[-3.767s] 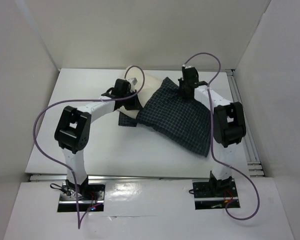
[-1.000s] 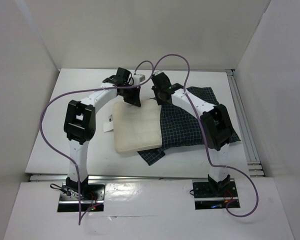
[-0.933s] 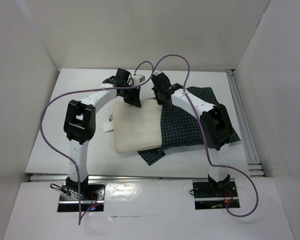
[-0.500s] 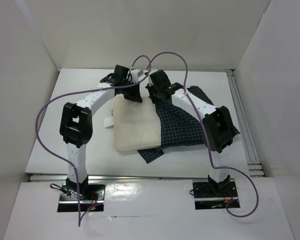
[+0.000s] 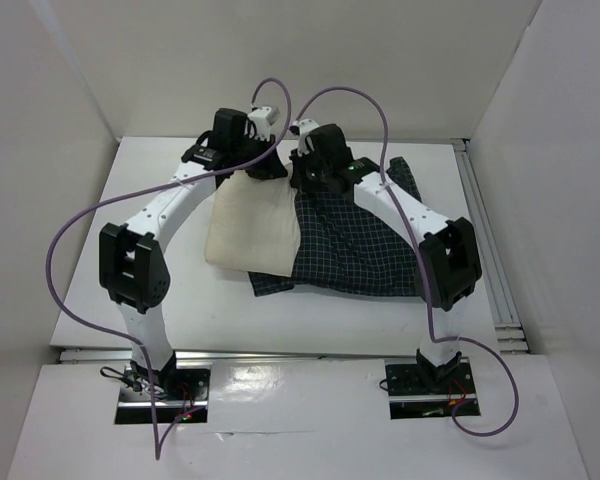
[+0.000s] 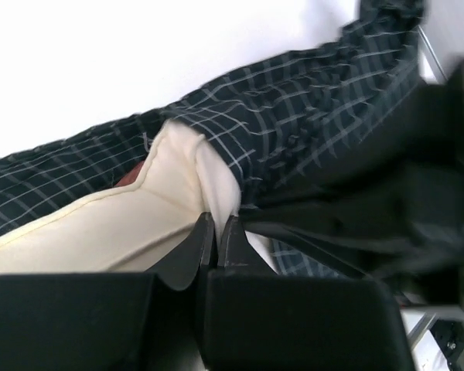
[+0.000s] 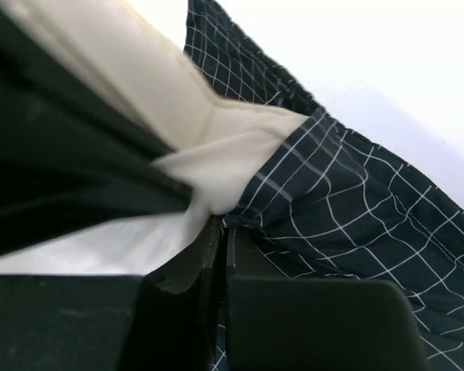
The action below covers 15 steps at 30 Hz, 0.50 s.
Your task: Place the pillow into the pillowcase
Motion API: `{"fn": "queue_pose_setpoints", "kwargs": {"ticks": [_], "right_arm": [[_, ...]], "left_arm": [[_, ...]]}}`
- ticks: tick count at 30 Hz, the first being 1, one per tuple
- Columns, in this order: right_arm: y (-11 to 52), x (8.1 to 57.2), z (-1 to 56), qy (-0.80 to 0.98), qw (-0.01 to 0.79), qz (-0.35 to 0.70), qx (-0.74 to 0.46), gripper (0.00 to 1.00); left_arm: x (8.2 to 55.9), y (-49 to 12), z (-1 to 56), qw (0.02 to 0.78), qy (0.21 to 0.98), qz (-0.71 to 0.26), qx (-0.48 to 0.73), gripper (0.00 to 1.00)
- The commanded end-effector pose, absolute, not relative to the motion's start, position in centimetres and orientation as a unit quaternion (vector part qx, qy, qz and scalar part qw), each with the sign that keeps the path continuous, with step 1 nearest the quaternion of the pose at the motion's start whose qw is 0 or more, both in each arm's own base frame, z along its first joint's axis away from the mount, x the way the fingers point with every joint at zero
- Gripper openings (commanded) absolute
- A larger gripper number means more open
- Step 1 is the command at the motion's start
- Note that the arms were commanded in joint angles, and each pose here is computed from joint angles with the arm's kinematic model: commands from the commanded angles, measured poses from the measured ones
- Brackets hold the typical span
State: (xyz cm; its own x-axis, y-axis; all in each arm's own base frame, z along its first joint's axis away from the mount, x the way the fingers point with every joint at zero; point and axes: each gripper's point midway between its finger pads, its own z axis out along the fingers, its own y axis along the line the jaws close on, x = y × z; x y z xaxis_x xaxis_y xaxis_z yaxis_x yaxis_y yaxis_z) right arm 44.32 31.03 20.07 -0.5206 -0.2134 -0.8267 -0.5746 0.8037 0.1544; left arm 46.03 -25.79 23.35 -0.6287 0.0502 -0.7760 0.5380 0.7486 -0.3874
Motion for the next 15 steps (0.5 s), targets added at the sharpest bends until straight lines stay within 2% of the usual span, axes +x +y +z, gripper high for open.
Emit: {"fn": "queue_pose_setpoints", "kwargs": {"ticks": [1, 8, 13, 15], "right_arm": [[34.6, 44.7, 28.1, 0.764, 0.502, 0.329, -0.236, 0.0], [33.0, 43.3, 36.8, 0.643, 0.571, 0.438, -0.261, 0.0], [35.2, 37.7, 37.6, 0.59, 0.477, 0.556, -0.339, 0.0], [35.4, 36.8, 35.7, 0.59, 0.424, 0.588, -0.355, 0.0]], "left_arm": [[40.7, -31.5, 32.1, 0.451, 0.757, -0.403, 0.249, 0.0], [40.6, -31.4, 29.8, 0.438, 0.773, -0.388, 0.244, 0.0], [42.1, -32.3, 30.4, 0.445, 0.769, -0.399, 0.227, 0.0], [42.8, -32.7, 29.6, 0.438, 0.773, -0.401, 0.221, 0.0]]}}
